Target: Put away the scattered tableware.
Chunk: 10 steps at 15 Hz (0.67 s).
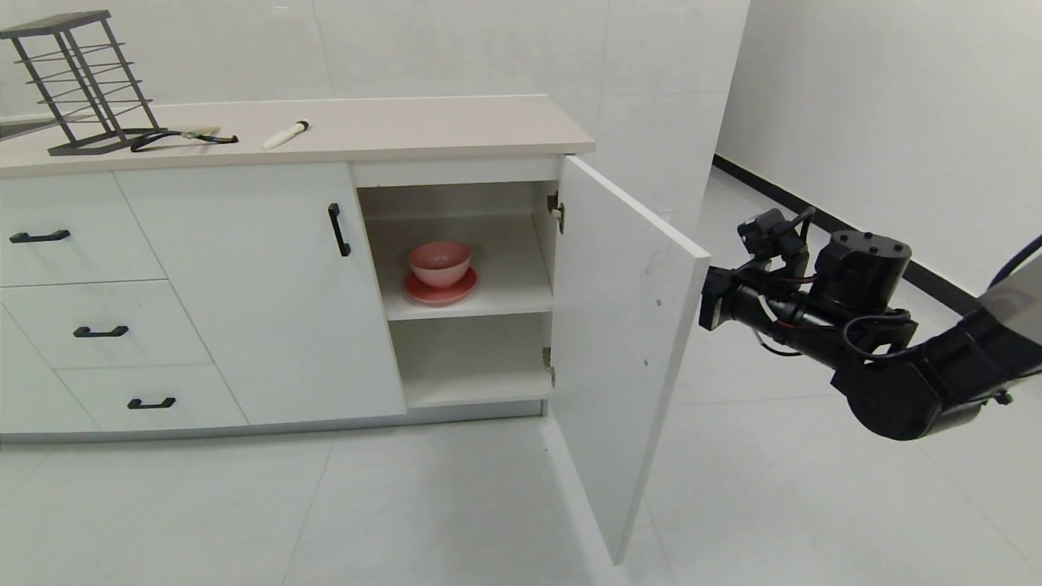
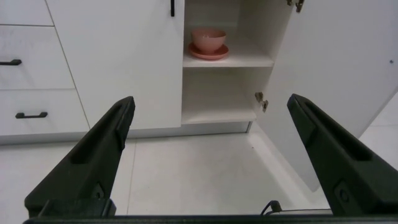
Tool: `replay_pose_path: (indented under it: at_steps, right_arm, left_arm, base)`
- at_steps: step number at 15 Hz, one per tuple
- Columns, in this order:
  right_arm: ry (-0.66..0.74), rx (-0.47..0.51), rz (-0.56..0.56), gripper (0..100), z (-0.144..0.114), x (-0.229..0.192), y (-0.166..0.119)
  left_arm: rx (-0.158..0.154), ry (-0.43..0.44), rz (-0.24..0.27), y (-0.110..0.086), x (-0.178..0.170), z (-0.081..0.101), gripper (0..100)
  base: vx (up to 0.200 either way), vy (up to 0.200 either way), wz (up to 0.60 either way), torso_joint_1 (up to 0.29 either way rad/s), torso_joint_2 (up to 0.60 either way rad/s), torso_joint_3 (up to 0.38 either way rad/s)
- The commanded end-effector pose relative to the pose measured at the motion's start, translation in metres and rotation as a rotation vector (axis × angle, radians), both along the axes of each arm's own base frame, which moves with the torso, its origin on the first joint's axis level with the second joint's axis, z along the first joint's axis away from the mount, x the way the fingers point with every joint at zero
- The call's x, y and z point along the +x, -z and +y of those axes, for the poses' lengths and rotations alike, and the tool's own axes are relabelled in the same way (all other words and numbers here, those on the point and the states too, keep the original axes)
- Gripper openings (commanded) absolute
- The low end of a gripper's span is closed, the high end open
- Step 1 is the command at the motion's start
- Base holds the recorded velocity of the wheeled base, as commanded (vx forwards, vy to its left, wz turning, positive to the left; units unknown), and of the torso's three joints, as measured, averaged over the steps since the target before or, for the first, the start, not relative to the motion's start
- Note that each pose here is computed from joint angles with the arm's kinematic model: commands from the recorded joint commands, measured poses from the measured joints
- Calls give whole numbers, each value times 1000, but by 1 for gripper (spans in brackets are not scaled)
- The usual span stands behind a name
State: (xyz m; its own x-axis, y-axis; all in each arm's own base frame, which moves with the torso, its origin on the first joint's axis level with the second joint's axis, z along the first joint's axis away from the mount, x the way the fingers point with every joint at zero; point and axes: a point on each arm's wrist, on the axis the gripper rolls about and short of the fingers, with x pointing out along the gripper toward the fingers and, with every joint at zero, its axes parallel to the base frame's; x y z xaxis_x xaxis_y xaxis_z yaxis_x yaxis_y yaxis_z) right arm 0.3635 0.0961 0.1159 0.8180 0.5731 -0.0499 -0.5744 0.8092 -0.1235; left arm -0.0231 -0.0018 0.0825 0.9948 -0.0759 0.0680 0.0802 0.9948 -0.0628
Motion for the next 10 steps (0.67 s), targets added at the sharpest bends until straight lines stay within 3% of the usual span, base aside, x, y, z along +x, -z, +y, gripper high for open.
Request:
replay_pose_path:
  at_steps: [1,10]
  right_arm:
    - [-37,0,0,0,13,-4,0]
    - [-158,0,0,0,53,-26,1]
  left_arm:
    - [-2,-1,-1,0,0,0,100]
    - [-4,-7,0,0,0,0,100]
  base:
    - [0,0,0,0,0,0]
    - [0,0,0,0,0,0]
